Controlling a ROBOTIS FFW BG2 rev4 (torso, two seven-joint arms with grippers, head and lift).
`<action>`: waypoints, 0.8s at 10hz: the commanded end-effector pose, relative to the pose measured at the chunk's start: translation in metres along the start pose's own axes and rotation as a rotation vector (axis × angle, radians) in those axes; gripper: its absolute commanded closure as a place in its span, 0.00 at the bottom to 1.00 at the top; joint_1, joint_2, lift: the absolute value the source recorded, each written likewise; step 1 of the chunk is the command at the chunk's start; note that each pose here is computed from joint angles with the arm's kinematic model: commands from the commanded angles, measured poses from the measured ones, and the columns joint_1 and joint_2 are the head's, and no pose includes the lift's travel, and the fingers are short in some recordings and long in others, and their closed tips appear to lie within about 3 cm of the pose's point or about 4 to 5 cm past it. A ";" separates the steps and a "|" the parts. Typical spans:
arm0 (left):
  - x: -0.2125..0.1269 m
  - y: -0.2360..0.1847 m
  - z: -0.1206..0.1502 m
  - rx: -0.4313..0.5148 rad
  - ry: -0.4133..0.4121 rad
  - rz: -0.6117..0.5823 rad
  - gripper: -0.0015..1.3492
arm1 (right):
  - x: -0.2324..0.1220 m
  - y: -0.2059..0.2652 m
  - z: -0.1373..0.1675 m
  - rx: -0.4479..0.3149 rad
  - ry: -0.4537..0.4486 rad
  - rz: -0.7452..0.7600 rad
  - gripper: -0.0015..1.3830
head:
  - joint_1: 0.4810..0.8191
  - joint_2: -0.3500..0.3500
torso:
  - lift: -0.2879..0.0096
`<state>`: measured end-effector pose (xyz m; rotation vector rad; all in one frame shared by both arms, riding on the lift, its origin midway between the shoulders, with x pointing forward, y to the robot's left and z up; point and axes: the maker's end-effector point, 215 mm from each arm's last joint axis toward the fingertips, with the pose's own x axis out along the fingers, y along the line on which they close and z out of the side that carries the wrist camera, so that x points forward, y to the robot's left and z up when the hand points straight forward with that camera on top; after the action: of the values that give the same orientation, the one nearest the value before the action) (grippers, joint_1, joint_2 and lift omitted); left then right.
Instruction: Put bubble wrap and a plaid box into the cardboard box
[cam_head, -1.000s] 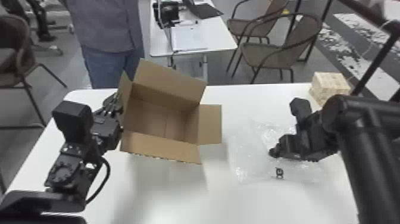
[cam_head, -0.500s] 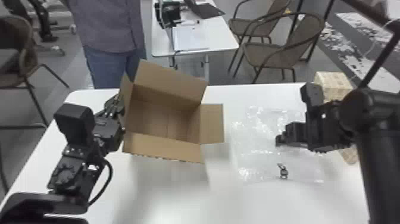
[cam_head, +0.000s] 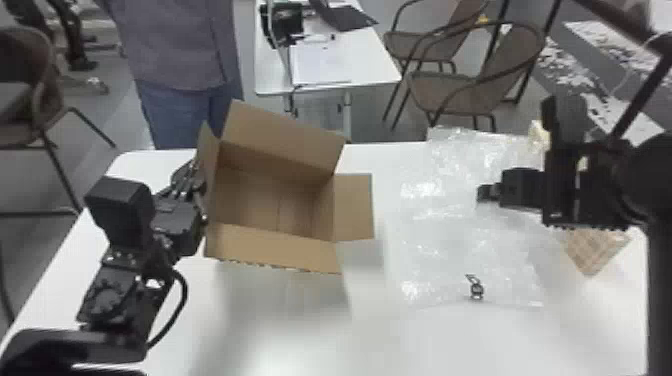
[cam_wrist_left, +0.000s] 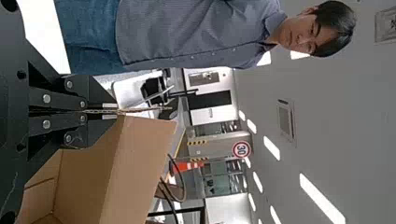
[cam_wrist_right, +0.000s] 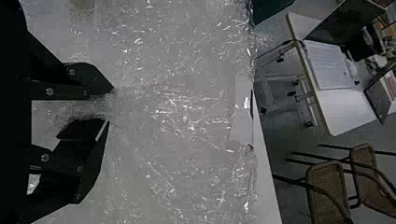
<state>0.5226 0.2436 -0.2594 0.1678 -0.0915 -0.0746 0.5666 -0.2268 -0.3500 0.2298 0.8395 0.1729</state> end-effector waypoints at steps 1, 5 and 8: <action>-0.001 0.001 -0.001 -0.004 0.001 0.005 0.91 | -0.024 0.023 0.026 -0.024 -0.078 0.058 0.73 | 0.62 0.52 | 0.61; -0.001 -0.001 -0.003 -0.006 0.007 0.003 0.91 | -0.060 0.091 0.059 -0.089 -0.174 0.243 0.73 | 0.44 0.58 | 0.61; 0.003 -0.007 -0.002 -0.008 0.004 -0.004 0.91 | -0.053 0.154 0.022 -0.122 -0.076 0.402 0.73 | 0.41 0.64 | 0.61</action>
<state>0.5246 0.2392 -0.2625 0.1602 -0.0856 -0.0750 0.5521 -0.1173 -0.2508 0.2619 0.6637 0.5081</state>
